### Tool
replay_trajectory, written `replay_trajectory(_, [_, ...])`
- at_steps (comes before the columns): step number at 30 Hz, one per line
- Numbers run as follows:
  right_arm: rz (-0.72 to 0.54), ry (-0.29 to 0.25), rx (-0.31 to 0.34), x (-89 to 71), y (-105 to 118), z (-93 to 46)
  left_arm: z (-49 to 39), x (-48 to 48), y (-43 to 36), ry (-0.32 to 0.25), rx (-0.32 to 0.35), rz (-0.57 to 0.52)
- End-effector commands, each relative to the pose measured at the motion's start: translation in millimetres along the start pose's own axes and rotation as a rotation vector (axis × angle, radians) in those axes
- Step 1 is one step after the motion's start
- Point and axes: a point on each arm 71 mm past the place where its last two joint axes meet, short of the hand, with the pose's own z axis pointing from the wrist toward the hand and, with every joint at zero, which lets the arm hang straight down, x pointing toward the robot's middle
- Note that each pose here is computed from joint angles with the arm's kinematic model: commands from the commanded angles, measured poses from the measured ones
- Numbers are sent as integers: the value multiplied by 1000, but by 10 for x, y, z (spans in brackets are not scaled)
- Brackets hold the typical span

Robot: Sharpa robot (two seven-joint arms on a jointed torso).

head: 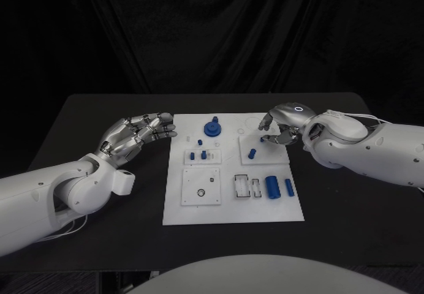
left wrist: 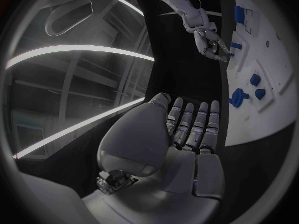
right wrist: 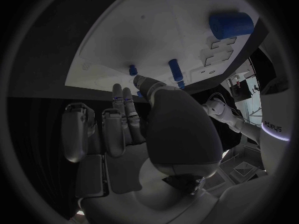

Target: Assemble the parts on the task board

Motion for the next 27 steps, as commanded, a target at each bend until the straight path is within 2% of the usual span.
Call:
replay_trajectory(1, [19,16,5,25,-6,1,-5,15,-84,16,129,-18])
replay_trajectory(27, [33,52,2,188,52,26,-14,-6,-62,14,119,-19])
